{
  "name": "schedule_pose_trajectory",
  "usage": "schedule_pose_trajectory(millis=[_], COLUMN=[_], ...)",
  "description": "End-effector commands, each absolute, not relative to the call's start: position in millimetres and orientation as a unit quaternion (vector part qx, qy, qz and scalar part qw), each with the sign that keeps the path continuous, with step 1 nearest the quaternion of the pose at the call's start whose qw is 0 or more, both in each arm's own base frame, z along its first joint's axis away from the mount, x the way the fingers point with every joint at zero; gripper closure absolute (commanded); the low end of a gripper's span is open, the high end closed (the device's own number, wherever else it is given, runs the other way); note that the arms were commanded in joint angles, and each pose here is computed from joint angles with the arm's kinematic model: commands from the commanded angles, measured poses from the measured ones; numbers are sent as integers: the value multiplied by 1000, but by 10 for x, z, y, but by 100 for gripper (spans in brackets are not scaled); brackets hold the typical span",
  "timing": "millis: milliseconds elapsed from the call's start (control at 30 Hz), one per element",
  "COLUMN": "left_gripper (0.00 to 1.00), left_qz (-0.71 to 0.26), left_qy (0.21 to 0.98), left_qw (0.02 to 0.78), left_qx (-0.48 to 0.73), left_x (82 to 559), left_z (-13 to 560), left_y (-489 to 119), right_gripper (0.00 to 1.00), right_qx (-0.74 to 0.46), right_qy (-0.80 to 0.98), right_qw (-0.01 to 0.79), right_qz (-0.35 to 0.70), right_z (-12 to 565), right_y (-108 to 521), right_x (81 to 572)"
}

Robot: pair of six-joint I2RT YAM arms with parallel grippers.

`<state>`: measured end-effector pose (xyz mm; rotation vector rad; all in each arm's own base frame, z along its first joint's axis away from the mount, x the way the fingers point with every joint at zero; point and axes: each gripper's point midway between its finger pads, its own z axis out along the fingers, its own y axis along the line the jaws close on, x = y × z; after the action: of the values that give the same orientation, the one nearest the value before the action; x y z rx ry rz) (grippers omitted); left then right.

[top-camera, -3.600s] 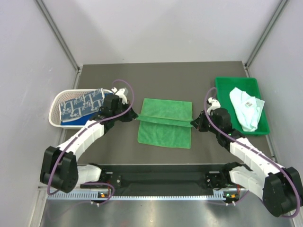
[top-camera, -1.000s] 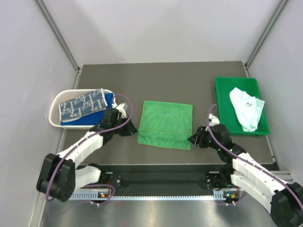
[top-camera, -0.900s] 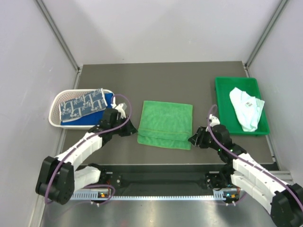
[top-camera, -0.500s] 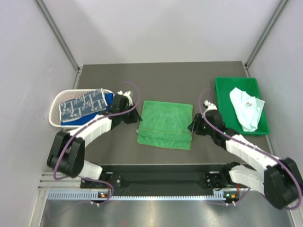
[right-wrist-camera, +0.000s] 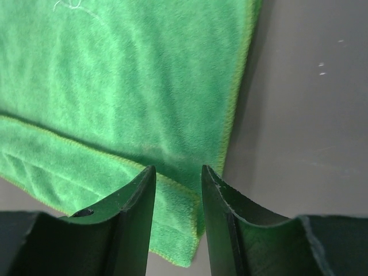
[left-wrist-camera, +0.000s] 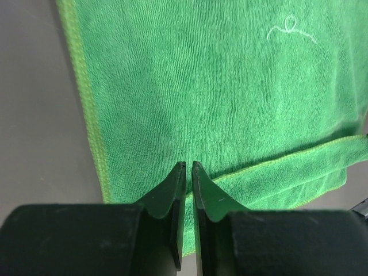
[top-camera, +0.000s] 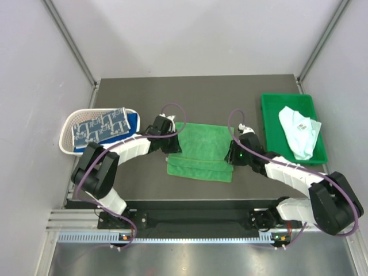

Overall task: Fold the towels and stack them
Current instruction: Fold the towel

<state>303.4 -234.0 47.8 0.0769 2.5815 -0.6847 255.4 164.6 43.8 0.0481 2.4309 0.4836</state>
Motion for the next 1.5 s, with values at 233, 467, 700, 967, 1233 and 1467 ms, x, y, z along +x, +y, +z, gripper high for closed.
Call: schedule_pose_trajectory(millis=[233, 467, 700, 967, 1233, 1467], left_gripper=[87, 87, 87, 87, 87, 85], left_qz=[-277, -291, -305, -312, -337, -341], left_qy=[933, 927, 922, 922, 910, 891], left_qw=[224, 229, 233, 224, 237, 297], left_qx=[56, 51, 52, 46, 40, 41], left_x=[2699, 2531, 2391, 2160, 2003, 2228], left_z=[506, 609, 690, 635, 829, 1295], left_y=[-2450, -2398, -2358, -2272, -2232, -2266], right_gripper=[63, 63, 63, 63, 63, 63], right_qx=[-5, -7, -19, -21, -13, -8], right_qy=[918, 915, 913, 916, 921, 916], right_qw=[334, 338, 330, 314, 297, 310], right_qz=[212, 219, 239, 247, 251, 256], right_z=[480, 514, 541, 464, 352, 496], right_y=[1833, 1793, 1834, 1804, 1751, 1760], right_x=[2424, 2293, 2145, 1929, 1728, 1734])
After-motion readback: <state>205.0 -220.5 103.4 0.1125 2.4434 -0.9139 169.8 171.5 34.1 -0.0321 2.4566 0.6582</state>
